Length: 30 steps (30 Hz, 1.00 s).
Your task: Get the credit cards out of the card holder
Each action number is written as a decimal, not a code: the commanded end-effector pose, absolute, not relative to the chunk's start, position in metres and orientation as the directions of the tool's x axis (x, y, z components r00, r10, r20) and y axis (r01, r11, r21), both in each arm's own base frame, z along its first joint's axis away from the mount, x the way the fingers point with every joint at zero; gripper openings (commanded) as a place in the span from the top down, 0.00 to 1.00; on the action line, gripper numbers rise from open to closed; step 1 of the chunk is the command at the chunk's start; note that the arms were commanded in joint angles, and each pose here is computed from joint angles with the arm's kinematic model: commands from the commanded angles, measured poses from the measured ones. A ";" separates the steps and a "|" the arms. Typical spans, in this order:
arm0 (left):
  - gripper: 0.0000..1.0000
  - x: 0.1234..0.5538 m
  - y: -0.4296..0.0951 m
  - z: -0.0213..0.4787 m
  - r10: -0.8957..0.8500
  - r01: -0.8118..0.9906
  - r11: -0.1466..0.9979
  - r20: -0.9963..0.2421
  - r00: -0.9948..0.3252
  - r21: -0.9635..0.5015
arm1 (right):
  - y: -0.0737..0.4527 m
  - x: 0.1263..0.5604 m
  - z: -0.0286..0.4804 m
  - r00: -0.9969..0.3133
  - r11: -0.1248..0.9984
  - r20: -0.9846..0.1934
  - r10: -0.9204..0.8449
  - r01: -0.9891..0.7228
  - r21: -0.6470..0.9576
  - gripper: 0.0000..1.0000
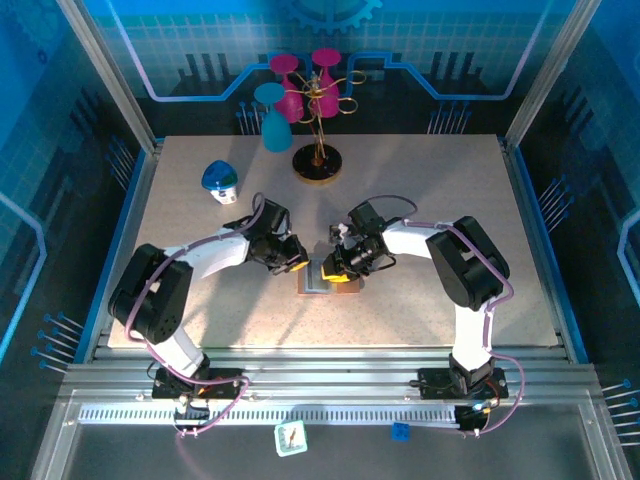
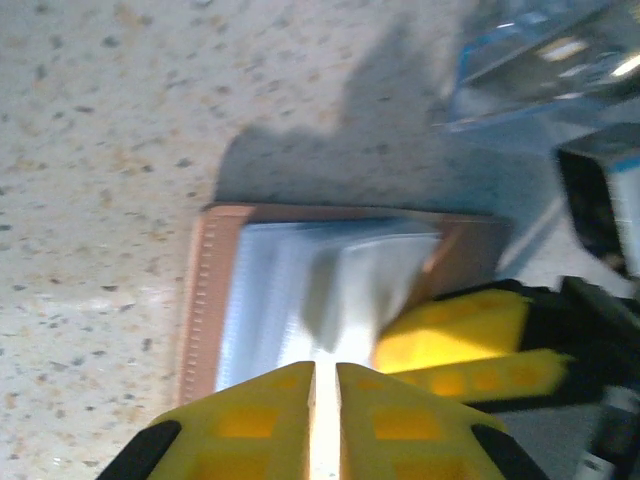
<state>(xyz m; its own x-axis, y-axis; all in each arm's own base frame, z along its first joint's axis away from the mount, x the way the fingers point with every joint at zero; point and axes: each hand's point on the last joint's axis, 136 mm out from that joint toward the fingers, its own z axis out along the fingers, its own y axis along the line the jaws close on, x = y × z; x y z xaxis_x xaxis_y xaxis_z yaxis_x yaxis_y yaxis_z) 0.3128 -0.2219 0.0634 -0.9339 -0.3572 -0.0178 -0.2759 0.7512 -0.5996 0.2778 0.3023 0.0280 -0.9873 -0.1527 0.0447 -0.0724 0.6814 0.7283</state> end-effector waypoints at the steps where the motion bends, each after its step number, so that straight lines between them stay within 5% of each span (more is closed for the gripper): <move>1: 0.85 0.310 -0.236 0.078 -0.341 -0.262 0.726 -0.001 -0.940 -0.636 | 0.299 0.276 0.026 -0.989 0.679 0.061 -0.138 -0.050 0.733 0.70; 7: 0.81 0.302 -0.249 0.058 -0.328 -0.288 0.719 0.056 -0.943 -0.633 | 0.298 0.276 0.026 -0.989 0.676 0.058 -0.134 -0.049 0.735 0.71; 13: 0.66 0.299 -0.244 0.042 -0.343 -0.310 0.732 0.065 -0.937 -0.606 | 0.297 0.275 0.024 -0.989 0.677 0.067 -0.132 -0.041 0.735 0.71; 30: 0.64 0.295 -0.245 0.027 -0.355 -0.338 0.720 0.097 -0.930 -0.606 | 0.296 0.274 0.022 -0.990 0.646 0.075 -0.120 -0.021 0.763 0.71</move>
